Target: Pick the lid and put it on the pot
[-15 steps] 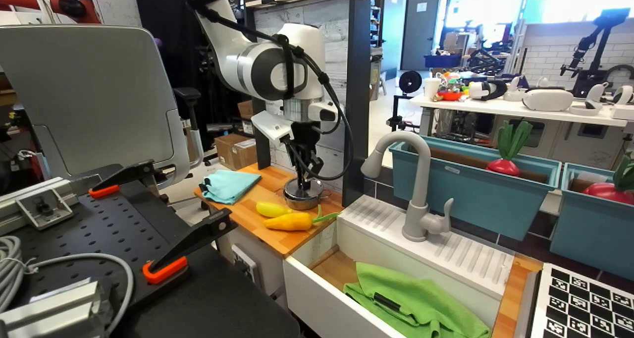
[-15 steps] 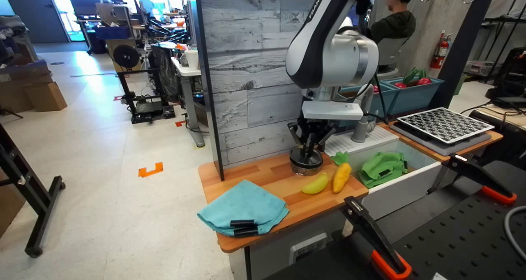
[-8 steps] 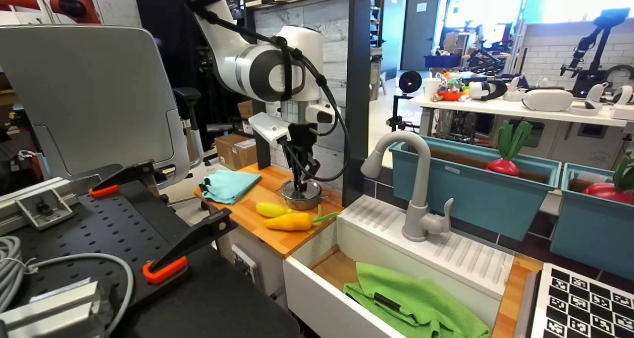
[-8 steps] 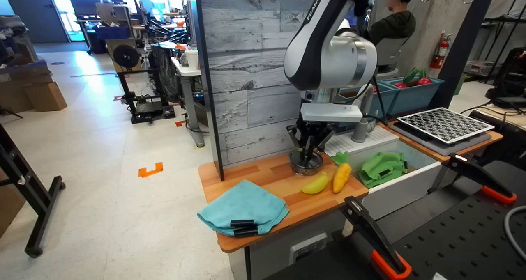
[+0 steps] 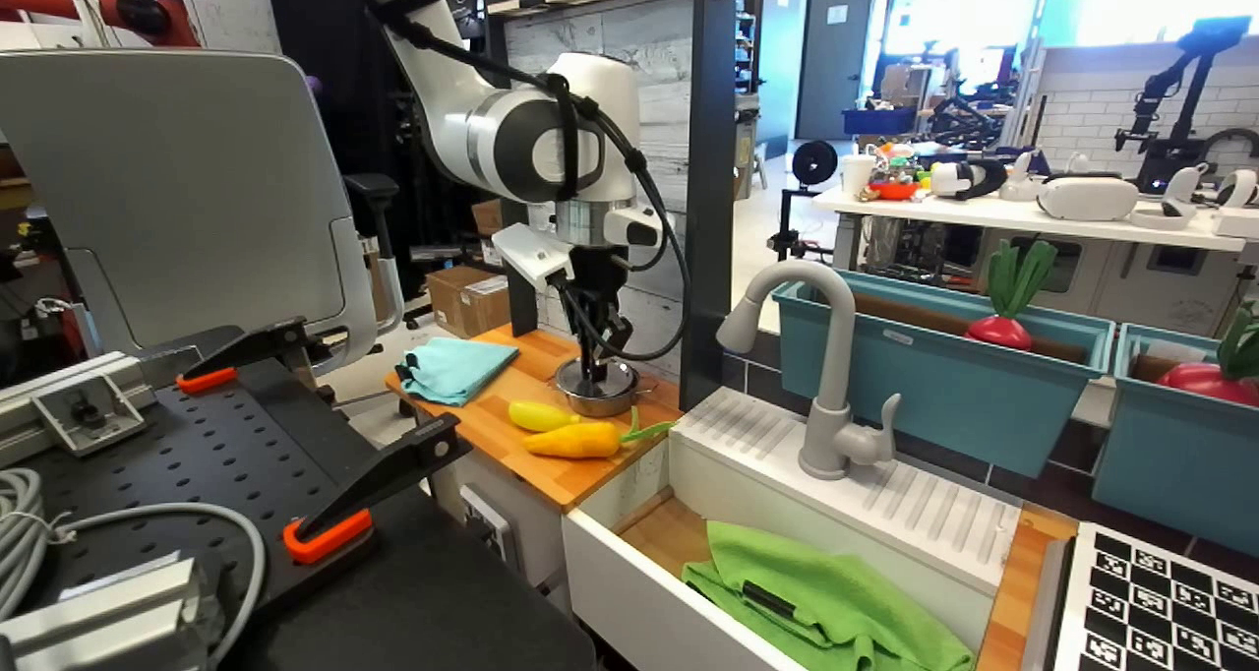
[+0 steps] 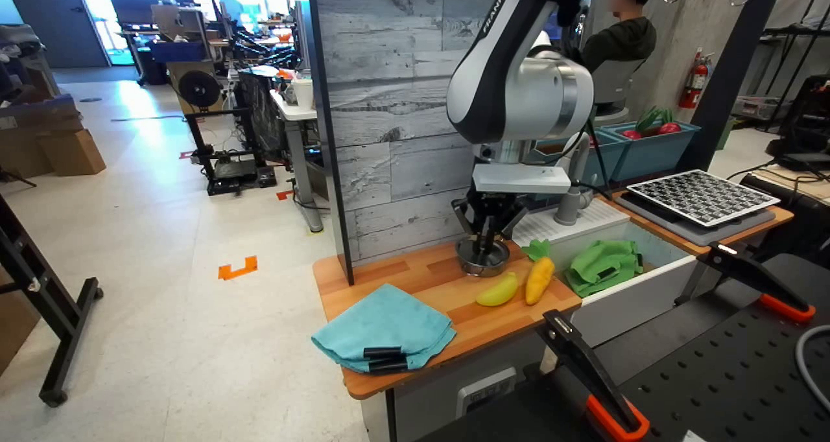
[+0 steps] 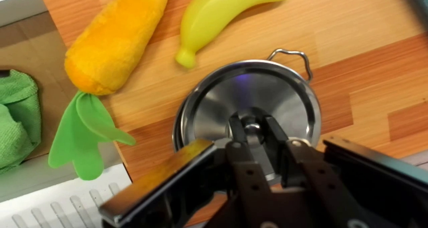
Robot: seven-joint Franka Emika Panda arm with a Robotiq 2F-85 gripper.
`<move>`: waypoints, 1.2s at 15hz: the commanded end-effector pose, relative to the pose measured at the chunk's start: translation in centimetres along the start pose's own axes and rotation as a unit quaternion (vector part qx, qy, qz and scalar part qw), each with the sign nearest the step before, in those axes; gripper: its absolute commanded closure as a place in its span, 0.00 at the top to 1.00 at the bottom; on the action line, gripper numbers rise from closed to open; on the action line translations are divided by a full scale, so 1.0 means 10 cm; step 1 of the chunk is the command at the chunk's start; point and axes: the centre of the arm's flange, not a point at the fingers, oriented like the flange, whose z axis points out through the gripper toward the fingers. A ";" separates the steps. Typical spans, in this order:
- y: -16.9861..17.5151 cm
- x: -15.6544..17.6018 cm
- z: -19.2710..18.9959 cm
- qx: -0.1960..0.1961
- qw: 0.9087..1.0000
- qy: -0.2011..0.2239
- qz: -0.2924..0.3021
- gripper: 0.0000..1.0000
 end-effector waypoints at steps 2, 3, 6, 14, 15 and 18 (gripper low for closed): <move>0.03 0.03 -0.03 -0.003 1.000 -0.003 0.012 0.05; 0.04 0.04 -0.03 -0.004 1.000 -0.003 0.014 0.05; 0.06 0.06 -0.02 -0.006 1.000 -0.004 0.017 0.05; 0.05 0.07 -0.03 -0.005 1.000 -0.014 0.021 0.74; 0.05 0.07 -0.03 -0.004 1.000 -0.014 0.021 0.81; 0.05 0.06 -0.06 -0.003 1.000 -0.012 0.019 0.99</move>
